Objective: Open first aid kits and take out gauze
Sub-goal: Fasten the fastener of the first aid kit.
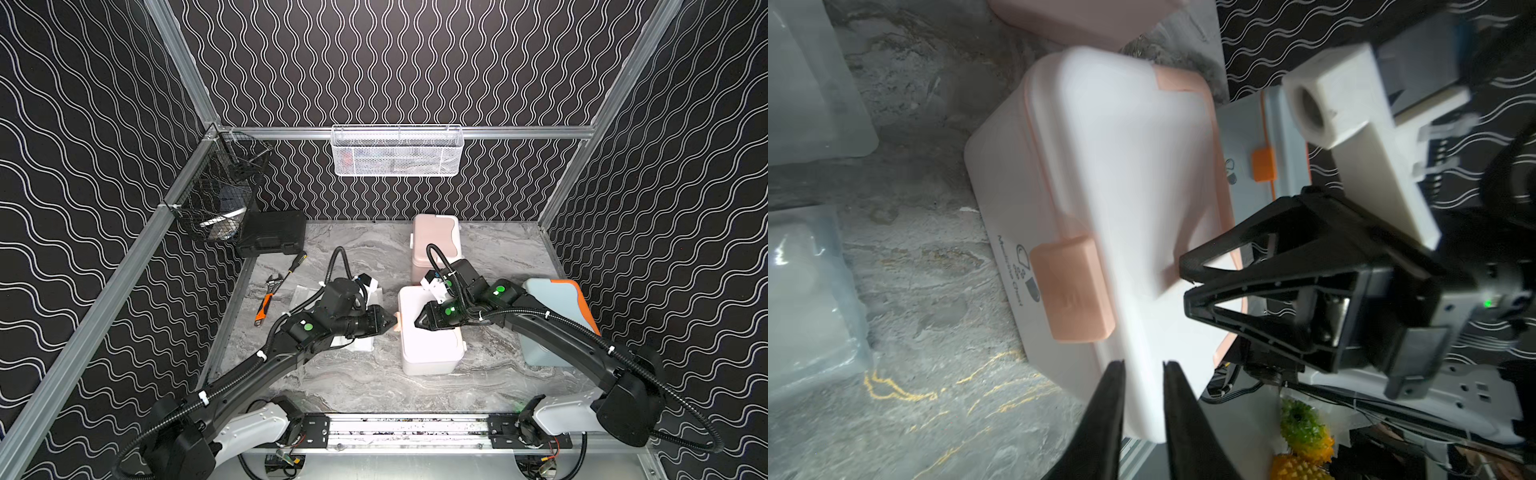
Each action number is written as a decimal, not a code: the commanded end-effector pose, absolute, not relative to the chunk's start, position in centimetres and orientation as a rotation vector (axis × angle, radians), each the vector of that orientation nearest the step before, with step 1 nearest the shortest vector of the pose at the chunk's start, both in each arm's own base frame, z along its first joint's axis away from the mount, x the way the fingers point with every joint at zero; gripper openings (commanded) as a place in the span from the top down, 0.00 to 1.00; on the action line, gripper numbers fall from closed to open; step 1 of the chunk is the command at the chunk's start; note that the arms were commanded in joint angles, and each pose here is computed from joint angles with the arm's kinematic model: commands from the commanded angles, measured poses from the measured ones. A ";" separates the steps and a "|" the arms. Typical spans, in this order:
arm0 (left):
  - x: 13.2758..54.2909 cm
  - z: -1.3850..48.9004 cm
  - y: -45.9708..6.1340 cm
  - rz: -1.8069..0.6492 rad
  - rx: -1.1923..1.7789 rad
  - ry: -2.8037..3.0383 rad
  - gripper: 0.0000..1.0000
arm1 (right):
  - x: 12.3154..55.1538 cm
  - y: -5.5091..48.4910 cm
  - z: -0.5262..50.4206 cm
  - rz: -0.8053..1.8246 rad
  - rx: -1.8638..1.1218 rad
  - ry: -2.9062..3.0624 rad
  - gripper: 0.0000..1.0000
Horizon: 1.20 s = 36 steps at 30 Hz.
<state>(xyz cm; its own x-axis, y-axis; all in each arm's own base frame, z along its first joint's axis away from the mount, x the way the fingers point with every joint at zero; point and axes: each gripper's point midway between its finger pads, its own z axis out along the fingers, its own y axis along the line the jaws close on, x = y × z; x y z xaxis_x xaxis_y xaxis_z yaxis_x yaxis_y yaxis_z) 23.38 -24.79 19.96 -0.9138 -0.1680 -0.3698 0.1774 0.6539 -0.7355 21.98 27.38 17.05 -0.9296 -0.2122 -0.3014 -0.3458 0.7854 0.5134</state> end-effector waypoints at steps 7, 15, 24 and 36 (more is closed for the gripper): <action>23.9 17.8 -24.6 -0.985 0.071 2.545 0.88 | 20.7 25.3 14.9 0.724 -0.400 2.880 0.67; 24.7 17.2 -25.4 -0.992 0.078 2.549 0.89 | 20.6 25.2 14.8 0.716 -0.401 2.885 0.67; 25.0 15.7 -25.4 -0.962 0.072 2.581 0.89 | 20.6 25.2 14.7 0.714 -0.405 2.889 0.67; 24.9 15.2 -25.3 -0.951 0.063 2.588 0.85 | 20.8 25.3 15.4 0.724 -0.407 2.873 0.66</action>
<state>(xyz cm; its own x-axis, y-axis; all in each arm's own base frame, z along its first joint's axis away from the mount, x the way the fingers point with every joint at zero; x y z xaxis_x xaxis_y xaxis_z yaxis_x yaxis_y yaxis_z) 24.73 -24.88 14.35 -0.9375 -0.0947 -0.3349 0.1354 0.7872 -0.6017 22.11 27.62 17.14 -0.9288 -0.2154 -0.3014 -0.3493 0.7805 0.5185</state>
